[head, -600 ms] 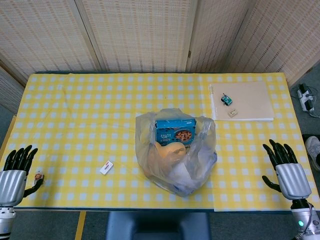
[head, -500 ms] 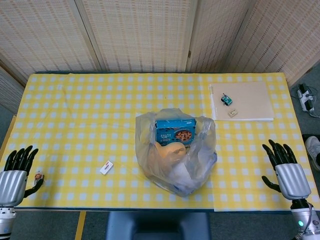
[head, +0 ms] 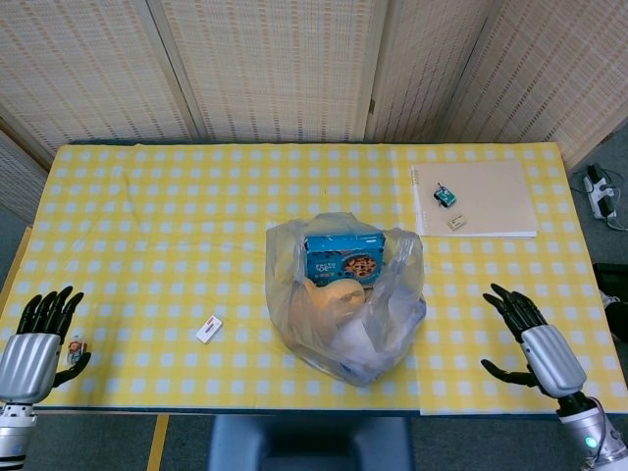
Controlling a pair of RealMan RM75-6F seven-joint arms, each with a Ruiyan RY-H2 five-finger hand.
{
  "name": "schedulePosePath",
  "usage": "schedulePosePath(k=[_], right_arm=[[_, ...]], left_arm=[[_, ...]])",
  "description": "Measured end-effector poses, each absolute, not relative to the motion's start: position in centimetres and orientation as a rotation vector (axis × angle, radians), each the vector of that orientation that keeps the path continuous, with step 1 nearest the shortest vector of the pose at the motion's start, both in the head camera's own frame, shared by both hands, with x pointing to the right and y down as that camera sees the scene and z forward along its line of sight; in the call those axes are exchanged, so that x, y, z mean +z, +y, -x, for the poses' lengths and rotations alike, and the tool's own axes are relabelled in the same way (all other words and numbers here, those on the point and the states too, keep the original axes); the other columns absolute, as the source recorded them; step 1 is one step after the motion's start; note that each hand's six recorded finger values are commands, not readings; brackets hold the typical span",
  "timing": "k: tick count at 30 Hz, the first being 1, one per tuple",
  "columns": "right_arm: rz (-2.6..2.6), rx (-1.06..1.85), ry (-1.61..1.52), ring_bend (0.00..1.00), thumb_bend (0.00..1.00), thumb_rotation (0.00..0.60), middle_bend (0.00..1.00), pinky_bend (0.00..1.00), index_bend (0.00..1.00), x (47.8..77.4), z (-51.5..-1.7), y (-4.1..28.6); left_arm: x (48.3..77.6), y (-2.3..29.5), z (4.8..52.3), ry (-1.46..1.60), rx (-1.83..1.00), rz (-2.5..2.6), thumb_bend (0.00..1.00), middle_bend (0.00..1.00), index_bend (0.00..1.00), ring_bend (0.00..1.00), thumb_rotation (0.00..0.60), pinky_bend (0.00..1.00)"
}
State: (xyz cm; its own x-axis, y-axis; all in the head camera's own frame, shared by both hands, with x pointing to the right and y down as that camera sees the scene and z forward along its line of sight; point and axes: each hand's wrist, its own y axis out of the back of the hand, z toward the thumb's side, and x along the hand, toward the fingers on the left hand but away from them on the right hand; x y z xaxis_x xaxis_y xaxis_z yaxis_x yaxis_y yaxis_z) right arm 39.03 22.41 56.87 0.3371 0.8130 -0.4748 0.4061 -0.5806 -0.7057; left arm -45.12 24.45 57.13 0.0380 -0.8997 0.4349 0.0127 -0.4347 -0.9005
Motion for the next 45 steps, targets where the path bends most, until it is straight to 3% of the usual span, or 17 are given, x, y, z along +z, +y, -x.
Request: schedulePosePath(k=[10, 20, 32, 45], right_arm=[[2.661, 0.753, -1.227, 0.00, 0.26, 0.600, 0.00, 0.00, 0.00, 55.4, -35.9, 21.4], [2.996, 0.479, -1.311, 0.06, 0.26, 0.600, 0.00, 0.01, 0.00, 55.3, -33.5, 18.2], [3.230, 0.294, -1.419, 0.08, 0.26, 0.600, 0.00, 0.04, 0.00, 55.9, -30.9, 14.2], [3.374, 0.212, -1.382, 0.07, 0.26, 0.600, 0.00, 0.05, 0.00, 56.8, -28.3, 13.2]], left_arm=[[57.1, 24.4, 45.5, 0.933, -1.521, 1.547, 0.28, 0.06, 0.03, 0.00, 0.600, 0.00], [57.9, 24.4, 45.5, 0.910, -1.532, 1.562, 0.28, 0.06, 0.00, 0.01, 0.600, 0.00], [57.7, 24.3, 45.8, 0.925, -1.543, 1.569, 0.28, 0.06, 0.00, 0.01, 0.600, 0.00], [57.0, 24.2, 46.2, 0.954, -1.536, 1.554, 0.28, 0.06, 0.00, 0.01, 0.600, 0.00]])
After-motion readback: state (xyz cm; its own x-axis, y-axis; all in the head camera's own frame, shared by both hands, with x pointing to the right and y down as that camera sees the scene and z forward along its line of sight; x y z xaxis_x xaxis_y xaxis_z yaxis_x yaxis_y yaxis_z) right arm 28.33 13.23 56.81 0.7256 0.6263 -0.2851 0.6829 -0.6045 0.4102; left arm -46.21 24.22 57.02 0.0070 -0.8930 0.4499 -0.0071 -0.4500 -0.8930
